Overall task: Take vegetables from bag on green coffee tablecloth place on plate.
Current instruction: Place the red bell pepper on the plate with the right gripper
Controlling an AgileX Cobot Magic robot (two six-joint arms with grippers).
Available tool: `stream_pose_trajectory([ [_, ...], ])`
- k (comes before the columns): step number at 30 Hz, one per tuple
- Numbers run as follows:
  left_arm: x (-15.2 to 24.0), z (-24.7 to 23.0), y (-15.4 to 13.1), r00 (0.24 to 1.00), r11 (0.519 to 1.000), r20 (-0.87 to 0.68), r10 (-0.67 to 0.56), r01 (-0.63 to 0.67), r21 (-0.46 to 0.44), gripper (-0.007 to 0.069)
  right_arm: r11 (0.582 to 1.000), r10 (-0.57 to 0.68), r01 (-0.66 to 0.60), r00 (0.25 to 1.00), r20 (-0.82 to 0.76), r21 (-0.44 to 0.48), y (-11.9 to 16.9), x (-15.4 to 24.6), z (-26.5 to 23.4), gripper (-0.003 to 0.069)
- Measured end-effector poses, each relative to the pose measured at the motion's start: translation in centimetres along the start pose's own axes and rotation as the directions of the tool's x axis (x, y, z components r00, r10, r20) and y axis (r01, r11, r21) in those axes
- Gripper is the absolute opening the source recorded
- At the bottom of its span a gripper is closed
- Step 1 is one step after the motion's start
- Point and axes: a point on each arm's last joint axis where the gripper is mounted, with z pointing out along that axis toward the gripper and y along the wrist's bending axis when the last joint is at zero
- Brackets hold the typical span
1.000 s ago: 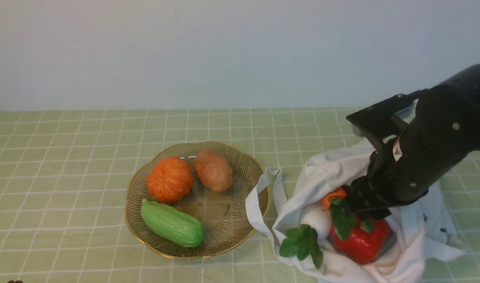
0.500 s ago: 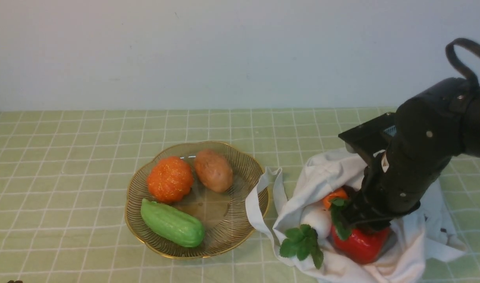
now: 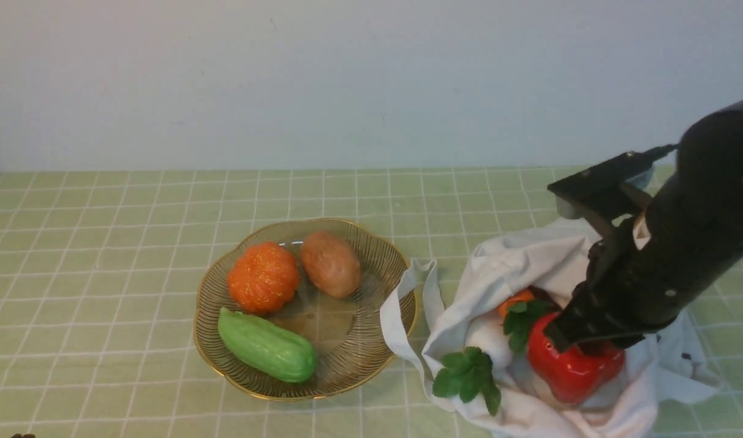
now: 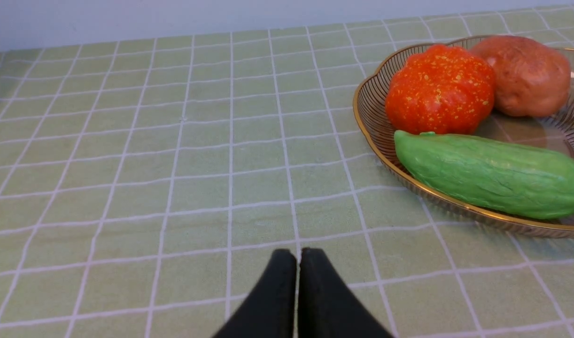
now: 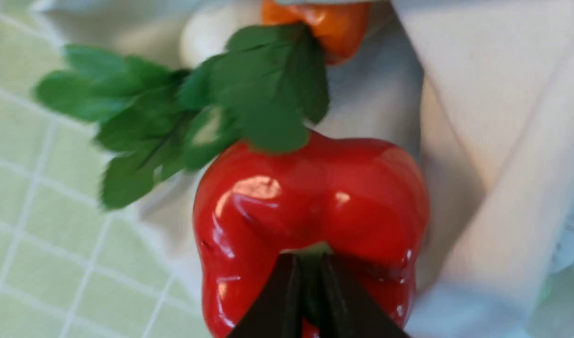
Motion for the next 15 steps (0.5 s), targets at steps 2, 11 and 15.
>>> stream_pose_trajectory([
  [2,0.0,0.0,0.0,1.0,1.0,0.0,0.0,0.0,0.0,-0.0005,1.0,-0.002,0.003,0.999,0.032,-0.026,0.3,0.6,-1.5,0.002],
  [11,0.0,0.0,0.0,1.0,1.0,0.0,0.0,0.0,0.0,-0.0005,0.978,-0.019,0.081,0.953,0.301,-0.195,2.1,-0.3,-8.7,0.002],
  [15,0.0,0.0,0.0,1.0,1.0,0.0,0.0,0.0,0.0,-0.0005,0.968,-0.011,0.091,0.946,0.325,-0.234,2.5,-2.8,-8.2,0.002],
])
